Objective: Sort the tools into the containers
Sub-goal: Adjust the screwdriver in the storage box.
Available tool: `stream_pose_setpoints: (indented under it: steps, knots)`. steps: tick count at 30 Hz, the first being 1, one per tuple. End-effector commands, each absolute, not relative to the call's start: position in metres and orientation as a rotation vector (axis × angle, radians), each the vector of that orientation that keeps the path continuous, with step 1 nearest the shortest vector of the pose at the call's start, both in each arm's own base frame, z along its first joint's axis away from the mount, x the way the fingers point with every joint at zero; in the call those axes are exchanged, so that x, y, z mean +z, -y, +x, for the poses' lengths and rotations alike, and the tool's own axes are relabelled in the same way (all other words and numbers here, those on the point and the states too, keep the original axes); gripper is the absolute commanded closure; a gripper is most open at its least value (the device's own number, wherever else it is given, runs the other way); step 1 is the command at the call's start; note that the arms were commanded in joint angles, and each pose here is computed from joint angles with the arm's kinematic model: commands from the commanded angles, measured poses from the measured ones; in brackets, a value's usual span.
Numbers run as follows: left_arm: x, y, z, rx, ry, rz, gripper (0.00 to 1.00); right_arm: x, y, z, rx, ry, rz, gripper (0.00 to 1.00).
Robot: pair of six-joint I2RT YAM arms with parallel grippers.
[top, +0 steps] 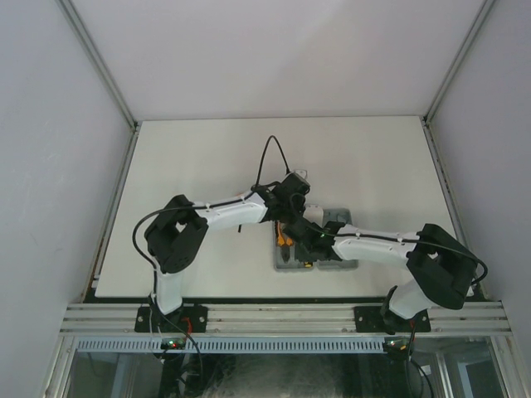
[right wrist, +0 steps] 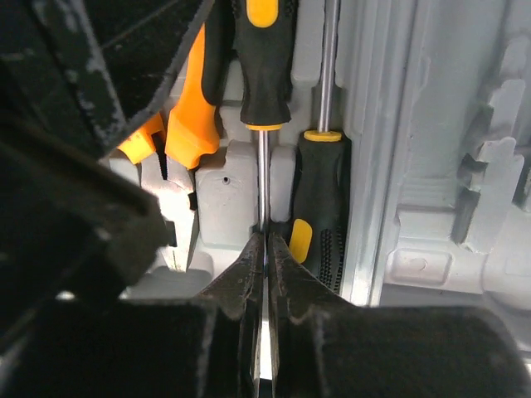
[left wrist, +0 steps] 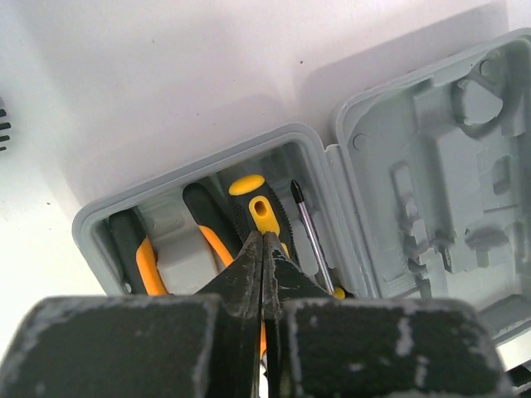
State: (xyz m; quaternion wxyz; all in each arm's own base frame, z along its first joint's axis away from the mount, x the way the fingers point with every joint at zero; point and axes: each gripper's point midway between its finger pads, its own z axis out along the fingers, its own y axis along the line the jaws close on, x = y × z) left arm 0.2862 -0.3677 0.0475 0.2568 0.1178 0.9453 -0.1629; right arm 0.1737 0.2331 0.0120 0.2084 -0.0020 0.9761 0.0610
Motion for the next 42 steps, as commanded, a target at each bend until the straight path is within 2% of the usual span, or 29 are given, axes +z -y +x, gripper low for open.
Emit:
stream_pose_setpoints:
  steps: [1,14,26,42]
  knots:
    - [-0.008,0.356,0.232,-0.327,-2.769,0.500,1.00,-0.047,-0.190,0.128,-0.102,-2.914,-0.098,1.00]
    - [-0.013,0.357,0.231,-0.315,-2.778,0.522,1.00,-0.059,-0.172,0.115,-0.287,-2.935,-0.138,1.00]
    - [-0.002,0.332,0.216,-0.316,-2.758,0.527,1.00,-0.026,-0.209,0.111,0.067,-2.882,-0.246,1.00]
    - [0.002,0.318,0.204,-0.349,-2.752,0.518,1.00,0.023,-0.204,0.125,0.253,-2.759,-0.212,1.00]
